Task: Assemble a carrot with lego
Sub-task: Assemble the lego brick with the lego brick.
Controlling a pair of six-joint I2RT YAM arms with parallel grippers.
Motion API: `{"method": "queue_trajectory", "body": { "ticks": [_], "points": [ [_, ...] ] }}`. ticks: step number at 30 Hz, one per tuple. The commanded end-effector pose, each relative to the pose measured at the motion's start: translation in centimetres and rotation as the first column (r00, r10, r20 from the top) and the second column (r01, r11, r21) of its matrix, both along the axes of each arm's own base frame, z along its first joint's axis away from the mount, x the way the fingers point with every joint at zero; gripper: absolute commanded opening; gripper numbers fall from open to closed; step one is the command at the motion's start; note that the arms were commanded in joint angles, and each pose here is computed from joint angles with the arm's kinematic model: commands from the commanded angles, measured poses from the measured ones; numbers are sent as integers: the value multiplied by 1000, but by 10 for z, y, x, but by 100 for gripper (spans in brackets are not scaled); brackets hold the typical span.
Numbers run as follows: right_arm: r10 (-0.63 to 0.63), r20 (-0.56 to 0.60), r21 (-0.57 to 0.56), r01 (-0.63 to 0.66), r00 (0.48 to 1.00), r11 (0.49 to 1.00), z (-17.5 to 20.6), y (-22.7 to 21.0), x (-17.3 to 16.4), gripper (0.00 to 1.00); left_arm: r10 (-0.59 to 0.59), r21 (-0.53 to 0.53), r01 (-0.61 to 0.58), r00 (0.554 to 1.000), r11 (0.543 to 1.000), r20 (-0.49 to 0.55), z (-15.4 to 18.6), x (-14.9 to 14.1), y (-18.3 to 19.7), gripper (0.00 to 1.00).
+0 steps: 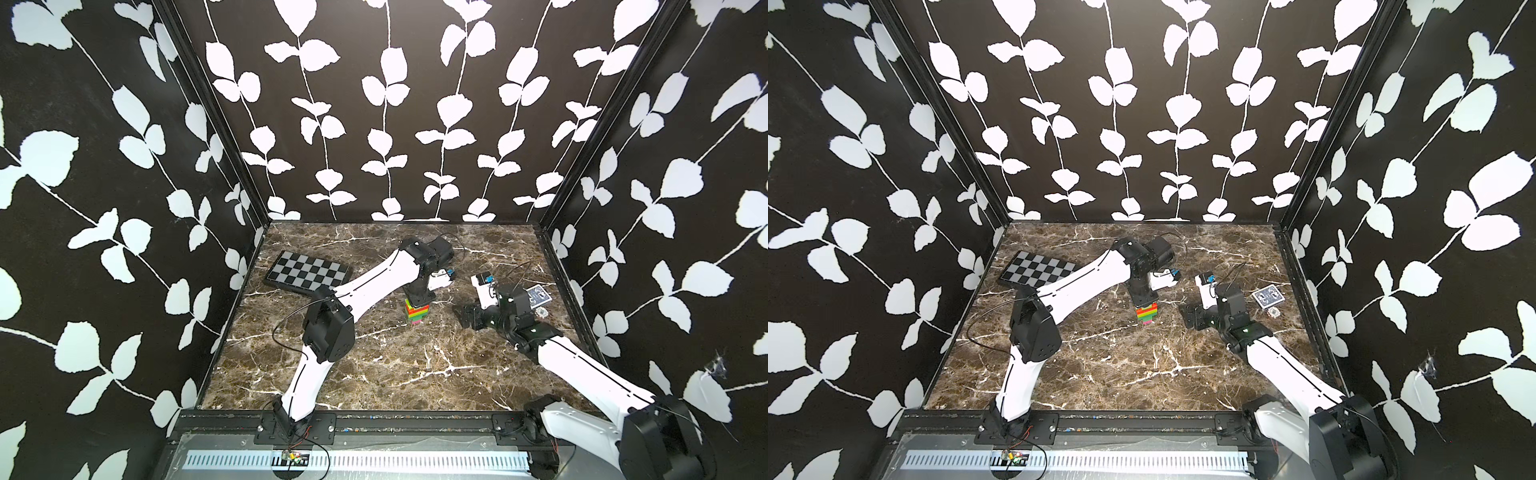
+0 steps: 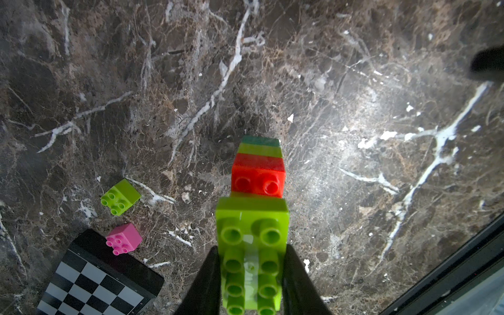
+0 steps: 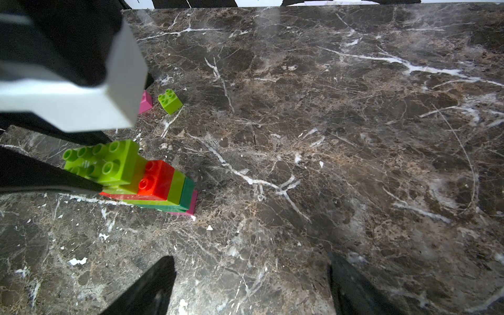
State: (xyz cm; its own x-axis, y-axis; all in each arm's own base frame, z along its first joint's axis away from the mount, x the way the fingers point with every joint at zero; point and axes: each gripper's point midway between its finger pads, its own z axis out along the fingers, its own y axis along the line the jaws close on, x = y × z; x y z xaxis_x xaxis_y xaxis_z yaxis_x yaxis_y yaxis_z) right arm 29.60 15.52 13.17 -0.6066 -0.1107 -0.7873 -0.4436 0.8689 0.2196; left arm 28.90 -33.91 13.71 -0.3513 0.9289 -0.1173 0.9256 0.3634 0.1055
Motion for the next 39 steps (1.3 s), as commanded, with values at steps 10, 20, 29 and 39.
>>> {"method": "queue_trajectory", "body": {
  "ticks": [10,20,29,39],
  "points": [
    [-1,-4,9,1,1000,1000,-7,0,-3,88,-35,36,36,998,999,-43,-37,-5,0,28],
    [1,-5,16,-1,1000,1000,-6,1,-1,88,-92,55,94,995,994,-32,-22,-8,9,32],
    [3,-15,23,-2,1000,1000,-8,2,-1,88,-114,14,114,993,993,-27,-19,-6,-2,32],
    [-1,-14,15,1,1000,1000,-9,0,-3,88,-32,103,48,988,994,-153,-53,-19,20,26]
  ]
}}
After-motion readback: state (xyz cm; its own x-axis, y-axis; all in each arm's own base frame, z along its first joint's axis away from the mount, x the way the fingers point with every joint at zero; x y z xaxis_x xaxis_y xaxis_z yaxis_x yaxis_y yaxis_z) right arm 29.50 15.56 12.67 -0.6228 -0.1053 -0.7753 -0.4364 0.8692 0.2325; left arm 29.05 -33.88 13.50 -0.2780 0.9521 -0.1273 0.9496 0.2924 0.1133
